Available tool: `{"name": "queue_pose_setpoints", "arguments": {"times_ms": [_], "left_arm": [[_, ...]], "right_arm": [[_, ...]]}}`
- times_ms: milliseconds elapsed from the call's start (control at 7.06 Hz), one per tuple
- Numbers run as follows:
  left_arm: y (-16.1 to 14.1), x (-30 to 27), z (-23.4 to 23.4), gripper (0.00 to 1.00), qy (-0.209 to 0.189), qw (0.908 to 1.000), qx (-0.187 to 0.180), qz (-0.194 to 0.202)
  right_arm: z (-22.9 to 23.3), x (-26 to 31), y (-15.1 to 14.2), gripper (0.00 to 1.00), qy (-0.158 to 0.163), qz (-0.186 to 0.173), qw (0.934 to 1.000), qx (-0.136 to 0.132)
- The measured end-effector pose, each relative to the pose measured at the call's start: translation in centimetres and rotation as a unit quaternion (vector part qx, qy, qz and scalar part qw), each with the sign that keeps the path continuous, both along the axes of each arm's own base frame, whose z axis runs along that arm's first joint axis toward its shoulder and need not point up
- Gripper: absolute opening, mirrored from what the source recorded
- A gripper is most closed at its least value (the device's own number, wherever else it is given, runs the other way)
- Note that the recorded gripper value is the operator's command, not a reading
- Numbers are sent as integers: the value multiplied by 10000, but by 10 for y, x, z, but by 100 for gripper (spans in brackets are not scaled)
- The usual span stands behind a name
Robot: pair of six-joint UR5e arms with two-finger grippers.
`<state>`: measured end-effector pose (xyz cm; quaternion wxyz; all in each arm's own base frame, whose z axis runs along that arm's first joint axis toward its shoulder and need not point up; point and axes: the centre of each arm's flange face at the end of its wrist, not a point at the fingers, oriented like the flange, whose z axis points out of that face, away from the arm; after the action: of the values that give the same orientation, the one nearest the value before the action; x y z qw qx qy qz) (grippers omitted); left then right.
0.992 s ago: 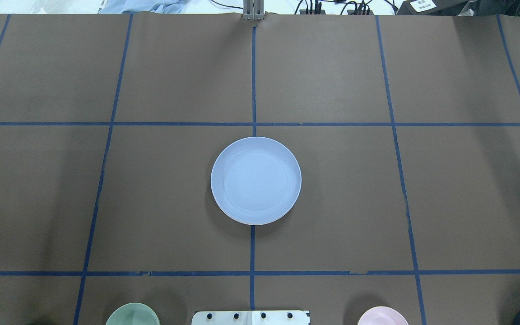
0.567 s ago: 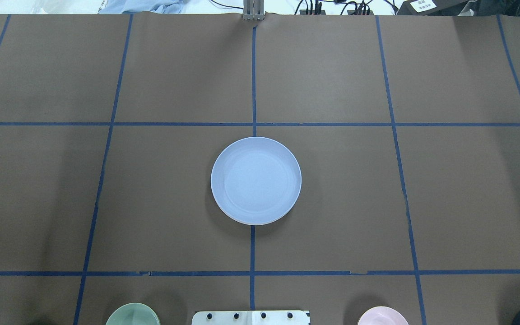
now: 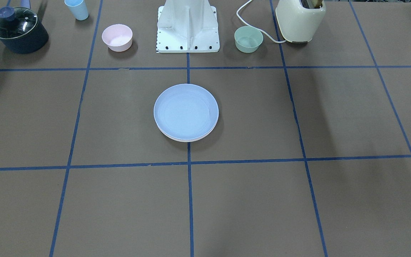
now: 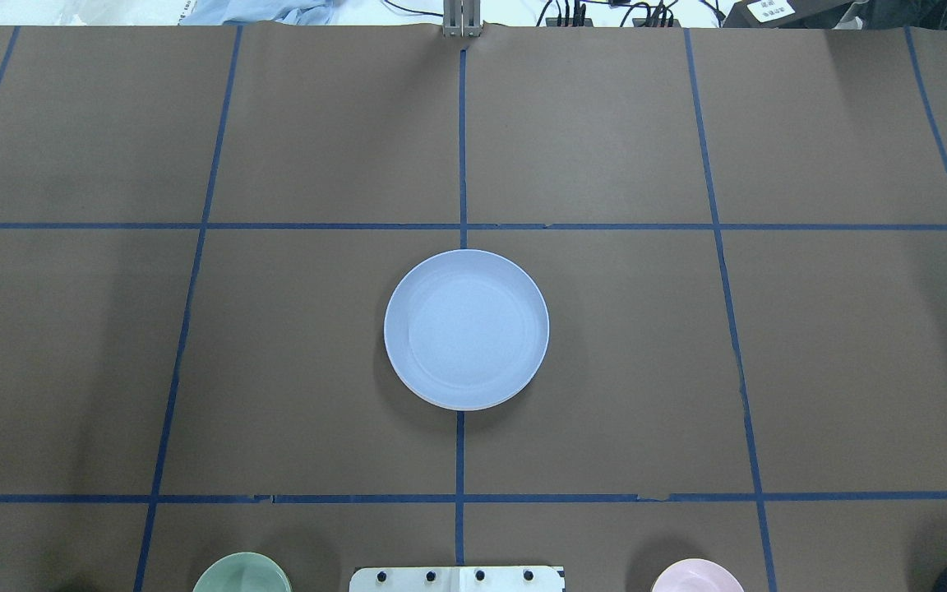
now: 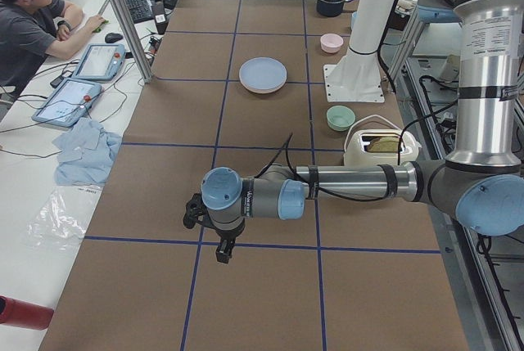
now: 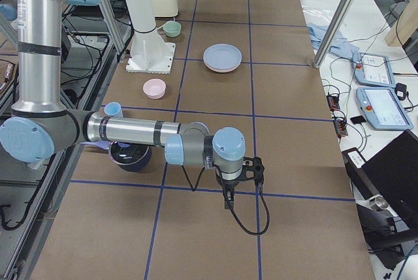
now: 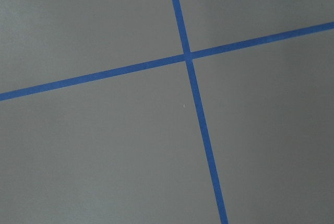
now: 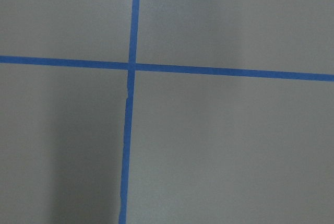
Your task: Stack three plates with pink and blue
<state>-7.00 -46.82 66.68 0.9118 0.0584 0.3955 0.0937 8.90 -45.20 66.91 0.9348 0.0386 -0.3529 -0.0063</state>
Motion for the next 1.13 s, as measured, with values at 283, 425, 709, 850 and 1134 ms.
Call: {"name": "queue_pose_setpoints", "arguments": {"times_ms": [283,425,709,850,1134], "left_arm": [[0,0,1,100,1,10000,-10,-2],[1,0,1,100,-2,10000,-20,-2],[3,0,4,100,-2,10000,-48,-2],[5,0,6,100,-1,10000,-66,-2],[10,0,10,100,1,9999,-114,-2]], "right_arm": [[1,-1,2,100,-31,-3,10000,-7],[2,-2,3,100,-34,-9,10000,-4],[3,-2,3,100,-35,-23,10000,5],[4,-2,4,100,-37,-27,10000,5],[5,-2,4,100,-47,-25,10000,-3]]}}
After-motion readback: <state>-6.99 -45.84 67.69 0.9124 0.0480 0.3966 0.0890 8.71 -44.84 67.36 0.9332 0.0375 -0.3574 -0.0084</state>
